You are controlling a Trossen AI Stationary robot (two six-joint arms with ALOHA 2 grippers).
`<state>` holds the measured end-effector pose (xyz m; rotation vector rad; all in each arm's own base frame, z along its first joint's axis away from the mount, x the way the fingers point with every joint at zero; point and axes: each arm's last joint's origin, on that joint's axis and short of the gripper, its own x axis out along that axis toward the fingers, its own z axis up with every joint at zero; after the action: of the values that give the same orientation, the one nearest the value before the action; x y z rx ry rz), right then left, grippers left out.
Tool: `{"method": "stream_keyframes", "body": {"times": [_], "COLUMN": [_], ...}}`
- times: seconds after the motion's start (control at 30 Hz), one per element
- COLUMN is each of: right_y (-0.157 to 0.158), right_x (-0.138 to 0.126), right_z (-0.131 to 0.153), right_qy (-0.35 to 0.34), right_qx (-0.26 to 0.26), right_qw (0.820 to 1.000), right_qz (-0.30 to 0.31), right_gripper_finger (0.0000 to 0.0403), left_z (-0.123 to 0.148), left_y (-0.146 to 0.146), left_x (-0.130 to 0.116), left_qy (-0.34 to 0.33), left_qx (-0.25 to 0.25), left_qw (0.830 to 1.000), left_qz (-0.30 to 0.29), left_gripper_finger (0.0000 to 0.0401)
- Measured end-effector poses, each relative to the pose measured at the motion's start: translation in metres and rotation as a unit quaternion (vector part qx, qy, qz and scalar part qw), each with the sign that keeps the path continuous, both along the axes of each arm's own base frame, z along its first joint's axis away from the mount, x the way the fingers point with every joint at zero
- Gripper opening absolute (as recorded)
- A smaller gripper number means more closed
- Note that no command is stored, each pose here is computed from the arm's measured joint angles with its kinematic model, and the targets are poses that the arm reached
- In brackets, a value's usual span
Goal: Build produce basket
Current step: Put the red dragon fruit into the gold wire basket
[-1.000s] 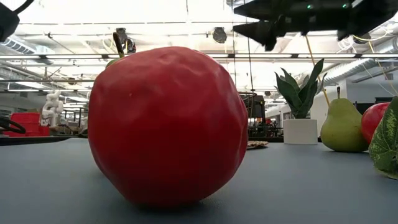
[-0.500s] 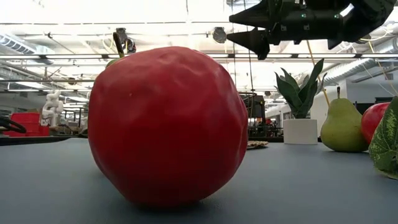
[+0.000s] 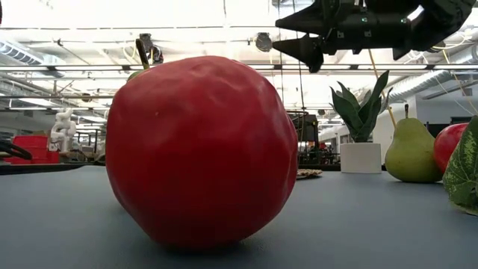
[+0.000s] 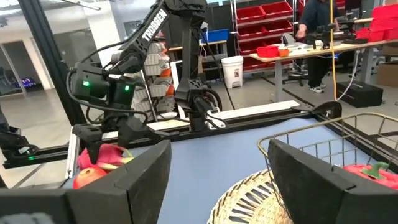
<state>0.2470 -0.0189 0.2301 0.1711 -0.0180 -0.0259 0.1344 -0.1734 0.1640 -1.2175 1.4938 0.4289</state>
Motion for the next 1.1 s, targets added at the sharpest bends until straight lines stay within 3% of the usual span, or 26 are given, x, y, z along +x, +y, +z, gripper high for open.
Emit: {"method": "stream_keyframes", "body": {"times": [0.23,0.5,0.6,0.97,1.1], "right_y": [-0.003,-0.004,-0.004,-0.004,-0.005], "right_x": [0.000,0.000,0.000,0.000,-0.001], "right_z": [-0.001,-0.002,-0.002,-0.004,-0.004], "right_qy": [0.004,0.010,0.010,0.018,0.020], "right_qx": [0.004,0.014,0.014,0.042,0.038], "right_qw": [1.000,1.000,1.000,0.999,0.999], "right_qz": [-0.007,-0.008,-0.008,-0.009,-0.013], "right_gripper_finger": [0.0265,0.0265,0.0265,0.0265,0.0265], "left_z": [-0.012,-0.010,-0.002,0.052,0.065], "left_y": [0.009,0.029,0.039,0.078,0.097], "left_x": [-0.002,0.009,0.013,0.020,0.030], "left_qy": [0.021,0.019,0.002,-0.065,-0.130], "left_qx": [0.008,0.019,0.039,0.141,0.177], "left_qw": [1.000,1.000,0.999,0.987,0.975], "left_qz": [0.012,0.009,0.005,-0.041,-0.048], "left_gripper_finger": [0.0374,0.0249,0.0222,0.0243,0.0244]}}
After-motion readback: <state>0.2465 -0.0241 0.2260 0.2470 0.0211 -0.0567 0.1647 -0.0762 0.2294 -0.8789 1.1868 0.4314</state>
